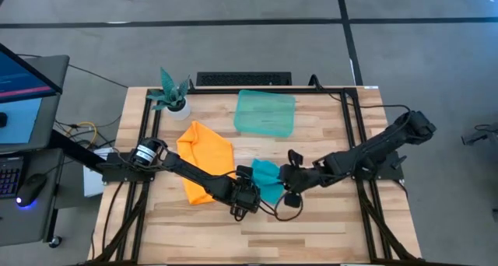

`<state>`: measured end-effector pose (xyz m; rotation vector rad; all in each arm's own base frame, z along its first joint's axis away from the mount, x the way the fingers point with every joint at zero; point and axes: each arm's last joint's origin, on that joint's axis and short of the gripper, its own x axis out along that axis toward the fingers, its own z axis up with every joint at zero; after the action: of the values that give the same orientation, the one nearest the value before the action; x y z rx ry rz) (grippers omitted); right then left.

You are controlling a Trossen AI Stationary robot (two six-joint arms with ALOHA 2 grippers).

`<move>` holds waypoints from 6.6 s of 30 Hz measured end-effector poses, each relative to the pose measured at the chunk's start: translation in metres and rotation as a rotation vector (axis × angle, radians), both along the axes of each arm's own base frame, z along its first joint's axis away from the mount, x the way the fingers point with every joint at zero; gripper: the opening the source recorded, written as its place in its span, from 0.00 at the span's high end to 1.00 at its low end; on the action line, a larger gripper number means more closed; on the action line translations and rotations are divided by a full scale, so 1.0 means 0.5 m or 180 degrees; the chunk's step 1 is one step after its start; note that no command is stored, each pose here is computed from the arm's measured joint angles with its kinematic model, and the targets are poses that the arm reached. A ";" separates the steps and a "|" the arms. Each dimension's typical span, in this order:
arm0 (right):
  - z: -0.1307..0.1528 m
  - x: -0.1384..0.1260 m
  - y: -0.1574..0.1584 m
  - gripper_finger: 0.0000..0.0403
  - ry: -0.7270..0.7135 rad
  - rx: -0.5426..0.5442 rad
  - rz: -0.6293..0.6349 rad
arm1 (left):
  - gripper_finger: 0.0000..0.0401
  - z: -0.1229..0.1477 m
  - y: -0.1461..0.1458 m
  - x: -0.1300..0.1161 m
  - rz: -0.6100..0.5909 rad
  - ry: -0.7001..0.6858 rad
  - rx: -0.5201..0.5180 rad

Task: Roll microfiber towels into tight, uniform cylinder then place into a basket
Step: Fold the blue microfiber towel, then roll the blue microfiber towel

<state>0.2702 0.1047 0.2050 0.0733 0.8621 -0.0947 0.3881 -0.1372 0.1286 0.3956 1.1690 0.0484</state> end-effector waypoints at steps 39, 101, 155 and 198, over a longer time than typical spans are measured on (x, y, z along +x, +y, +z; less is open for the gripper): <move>-0.092 0.080 -0.042 0.77 0.0571 0.0489 0.0236 | 0.69 0.000 0.000 0.000 0.0015 -0.0006 0.0009; -0.041 -0.032 0.052 0.77 0.1357 -0.1366 -0.0259 | 0.69 0.001 0.001 0.000 0.0360 -0.0078 -0.0134; 0.067 -0.096 0.126 0.77 -0.0268 -0.0780 0.0483 | 0.69 0.146 -0.146 -0.104 0.0509 0.0144 0.1027; 0.105 -0.092 0.222 0.77 -0.0563 -0.1176 0.1298 | 0.69 0.136 0.010 -0.203 -0.0279 -0.1834 -0.0834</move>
<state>0.2240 0.2160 0.2575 -0.4336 0.6572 0.1343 0.2868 -0.1324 0.1965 0.1793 0.5775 -0.0642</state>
